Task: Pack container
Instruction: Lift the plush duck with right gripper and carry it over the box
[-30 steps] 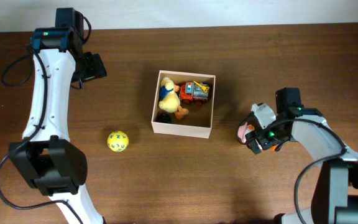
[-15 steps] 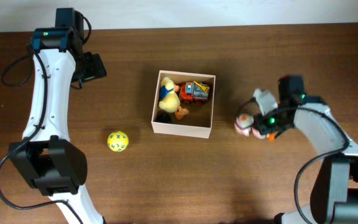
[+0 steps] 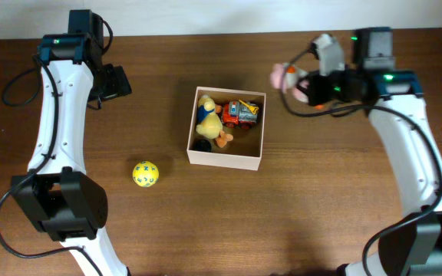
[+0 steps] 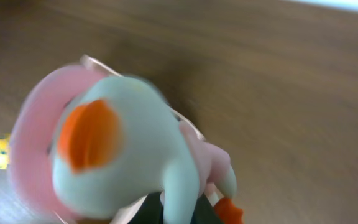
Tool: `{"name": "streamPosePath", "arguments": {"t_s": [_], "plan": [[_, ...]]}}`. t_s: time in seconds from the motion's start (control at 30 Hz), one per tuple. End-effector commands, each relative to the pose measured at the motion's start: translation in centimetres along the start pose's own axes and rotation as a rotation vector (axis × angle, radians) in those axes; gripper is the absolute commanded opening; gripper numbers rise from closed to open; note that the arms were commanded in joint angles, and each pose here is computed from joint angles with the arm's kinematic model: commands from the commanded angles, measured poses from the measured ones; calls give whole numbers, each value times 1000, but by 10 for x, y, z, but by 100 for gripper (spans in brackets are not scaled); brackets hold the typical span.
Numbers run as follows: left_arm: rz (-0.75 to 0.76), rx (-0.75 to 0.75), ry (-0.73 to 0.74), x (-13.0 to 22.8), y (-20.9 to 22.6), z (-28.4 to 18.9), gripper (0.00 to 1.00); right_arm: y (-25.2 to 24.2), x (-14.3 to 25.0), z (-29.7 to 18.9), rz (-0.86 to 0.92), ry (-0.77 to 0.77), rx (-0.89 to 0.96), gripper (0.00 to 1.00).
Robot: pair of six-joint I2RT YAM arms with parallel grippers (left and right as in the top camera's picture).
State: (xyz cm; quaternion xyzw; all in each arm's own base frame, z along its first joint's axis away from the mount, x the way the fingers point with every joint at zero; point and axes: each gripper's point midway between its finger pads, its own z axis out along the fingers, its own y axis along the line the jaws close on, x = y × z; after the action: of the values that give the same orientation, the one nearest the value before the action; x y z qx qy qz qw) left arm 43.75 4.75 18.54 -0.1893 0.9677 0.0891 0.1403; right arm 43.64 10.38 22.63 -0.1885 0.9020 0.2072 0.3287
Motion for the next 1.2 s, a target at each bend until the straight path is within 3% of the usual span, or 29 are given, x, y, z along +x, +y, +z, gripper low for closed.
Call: {"name": "streamPosePath", "arguments": {"t_s": [0.0, 0.23, 0.5, 0.83, 0.87, 0.93, 0.97, 1.17], "plan": [[10, -11, 0, -1, 1, 2, 99, 54, -21, 9, -84, -45, -106, 7], [10, -11, 0, -1, 1, 2, 99, 87, -19, 45, -149, -9, -13, 6], [10, -11, 0, -1, 1, 2, 99, 80, 22, 112, 56, 146, 33, 4], [10, -11, 0, -1, 1, 2, 99, 77, 42, 118, 156, 221, 48, 4], [10, -11, 0, -1, 1, 2, 99, 77, 45, 117, 159, 233, 50, 5], [10, -11, 0, -1, 1, 2, 99, 77, 51, 116, 166, 256, 52, 27], [10, -11, 0, -1, 1, 2, 99, 77, 54, 115, 169, 267, 54, 31], [10, -11, 0, -1, 1, 2, 99, 78, 67, 111, 203, 325, 61, 36]]}}
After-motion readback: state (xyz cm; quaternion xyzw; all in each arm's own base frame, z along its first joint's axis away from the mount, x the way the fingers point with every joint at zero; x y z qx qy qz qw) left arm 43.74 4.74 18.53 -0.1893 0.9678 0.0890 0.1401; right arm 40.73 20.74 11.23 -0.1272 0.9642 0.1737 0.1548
